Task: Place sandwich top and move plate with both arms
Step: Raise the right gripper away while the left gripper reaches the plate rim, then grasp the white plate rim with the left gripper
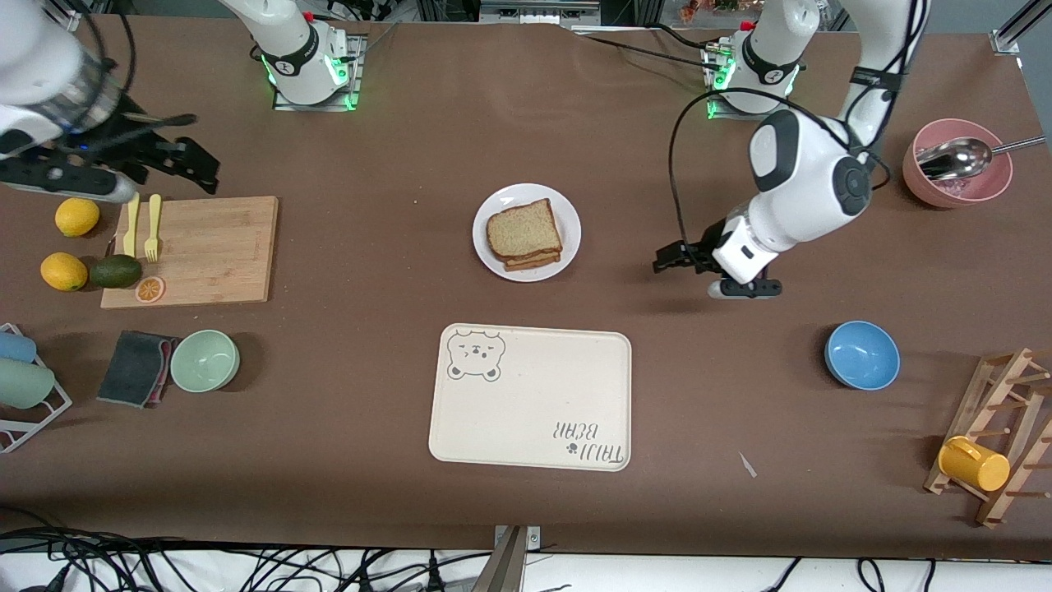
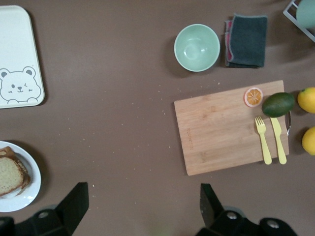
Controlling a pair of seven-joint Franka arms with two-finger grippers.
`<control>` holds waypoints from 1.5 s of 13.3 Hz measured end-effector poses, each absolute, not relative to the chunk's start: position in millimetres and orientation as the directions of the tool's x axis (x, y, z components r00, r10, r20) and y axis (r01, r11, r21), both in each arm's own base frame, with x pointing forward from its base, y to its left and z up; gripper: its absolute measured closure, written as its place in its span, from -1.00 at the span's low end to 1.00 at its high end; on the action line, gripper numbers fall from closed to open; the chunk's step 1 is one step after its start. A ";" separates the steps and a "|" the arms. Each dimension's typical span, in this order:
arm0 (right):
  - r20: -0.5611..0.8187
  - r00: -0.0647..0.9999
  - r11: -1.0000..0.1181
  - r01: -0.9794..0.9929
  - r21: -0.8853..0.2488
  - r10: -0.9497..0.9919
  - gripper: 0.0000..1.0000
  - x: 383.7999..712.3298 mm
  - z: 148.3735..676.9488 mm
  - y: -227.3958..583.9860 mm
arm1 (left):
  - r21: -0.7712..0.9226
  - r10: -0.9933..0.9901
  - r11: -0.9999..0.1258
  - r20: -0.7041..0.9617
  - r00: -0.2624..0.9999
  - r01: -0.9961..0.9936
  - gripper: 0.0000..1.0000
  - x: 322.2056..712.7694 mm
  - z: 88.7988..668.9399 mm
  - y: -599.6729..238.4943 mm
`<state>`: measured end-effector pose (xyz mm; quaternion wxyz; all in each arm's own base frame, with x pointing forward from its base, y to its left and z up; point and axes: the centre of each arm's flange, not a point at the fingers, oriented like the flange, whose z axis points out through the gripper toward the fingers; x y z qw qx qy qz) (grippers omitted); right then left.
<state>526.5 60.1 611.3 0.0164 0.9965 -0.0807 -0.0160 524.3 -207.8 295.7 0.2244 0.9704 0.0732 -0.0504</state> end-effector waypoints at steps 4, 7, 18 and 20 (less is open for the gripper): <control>-0.037 0.980 -0.981 -0.193 0.028 -0.194 -1.00 545.2 631.8 31.0 | 0.496 0.059 -0.858 -0.155 0.986 0.130 -1.00 510.6 266.1 -236.6; -0.053 0.978 -0.979 -0.201 0.029 -0.202 -1.00 555.7 622.1 15.4 | 0.507 -0.013 -0.859 -0.162 0.987 0.072 -1.00 500.3 243.0 -248.7; -0.086 0.976 -0.980 -0.200 -0.005 -0.199 -1.00 562.1 608.9 -17.2 | 0.716 0.010 -0.685 -0.175 0.984 0.135 -0.98 461.0 175.4 -272.9; -0.094 0.976 -0.981 -0.195 -0.007 -0.194 -1.00 564.4 604.3 -17.6 | 0.719 -0.006 -0.685 -0.174 0.985 0.123 -0.99 451.6 169.9 -275.0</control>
